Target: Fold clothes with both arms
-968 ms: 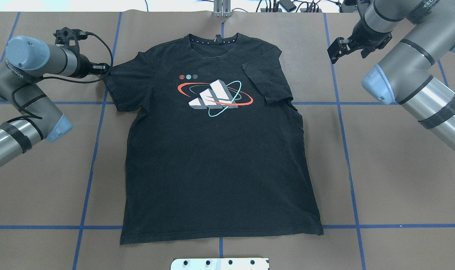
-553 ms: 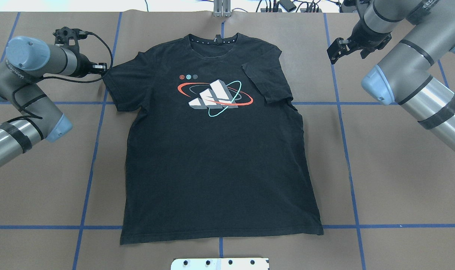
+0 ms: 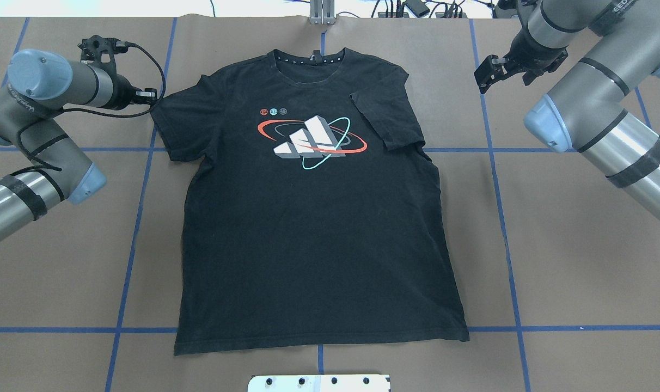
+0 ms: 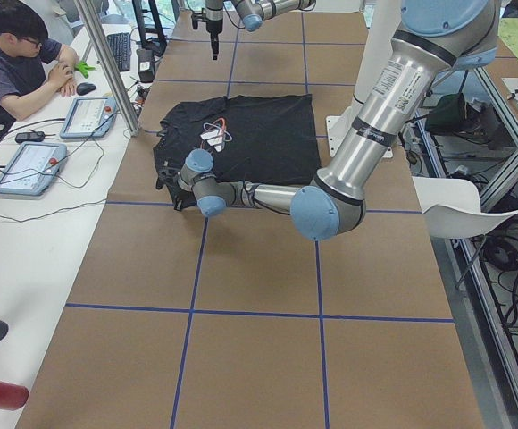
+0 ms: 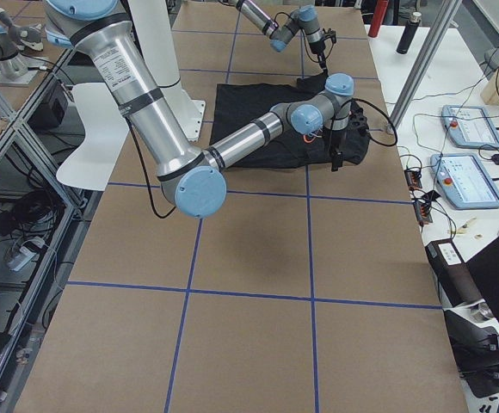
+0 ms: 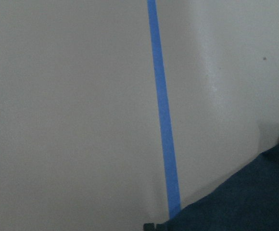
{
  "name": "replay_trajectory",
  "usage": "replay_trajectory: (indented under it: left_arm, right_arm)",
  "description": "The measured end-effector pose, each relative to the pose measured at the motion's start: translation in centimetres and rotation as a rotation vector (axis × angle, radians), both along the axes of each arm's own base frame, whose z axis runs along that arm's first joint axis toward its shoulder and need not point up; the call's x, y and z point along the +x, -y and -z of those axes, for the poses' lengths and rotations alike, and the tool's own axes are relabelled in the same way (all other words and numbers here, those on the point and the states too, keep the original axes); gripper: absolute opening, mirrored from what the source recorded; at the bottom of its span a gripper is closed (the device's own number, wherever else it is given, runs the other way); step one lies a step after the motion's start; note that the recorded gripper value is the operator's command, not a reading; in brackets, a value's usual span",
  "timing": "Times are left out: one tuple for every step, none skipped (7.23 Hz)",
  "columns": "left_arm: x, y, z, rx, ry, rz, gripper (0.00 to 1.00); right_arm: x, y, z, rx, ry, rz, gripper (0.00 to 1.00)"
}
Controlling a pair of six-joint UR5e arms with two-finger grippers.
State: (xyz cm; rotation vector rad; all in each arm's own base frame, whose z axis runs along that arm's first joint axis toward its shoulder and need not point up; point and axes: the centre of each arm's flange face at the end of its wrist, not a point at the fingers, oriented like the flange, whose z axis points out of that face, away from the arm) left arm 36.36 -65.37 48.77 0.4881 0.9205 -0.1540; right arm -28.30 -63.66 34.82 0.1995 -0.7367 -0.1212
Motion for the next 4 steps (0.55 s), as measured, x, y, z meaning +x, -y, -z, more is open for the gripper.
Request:
replay_trajectory:
  left_arm:
    - [0.1, 0.0, 1.2, 0.004, -0.022, -0.005, 0.00]
    - [0.4, 0.1, 2.6, -0.006, -0.054, 0.000, 0.00]
    - [0.9, 0.5, 4.6, -0.027, -0.095, 0.018, 0.00]
    - [1.8, 1.0, 7.0, -0.054, -0.141, 0.039, 0.00]
  right_arm:
    - [0.0, 0.0, -0.1, -0.002, -0.001, 0.000, 0.99]
    - [0.0, 0.0, -0.1, -0.003, -0.001, -0.001, 0.99]
    - [0.0, 0.0, -0.2, -0.003, -0.001, 0.000, 0.99]
    - [-0.1, 0.0, -0.2, -0.004, -0.001, 0.000, 0.99]
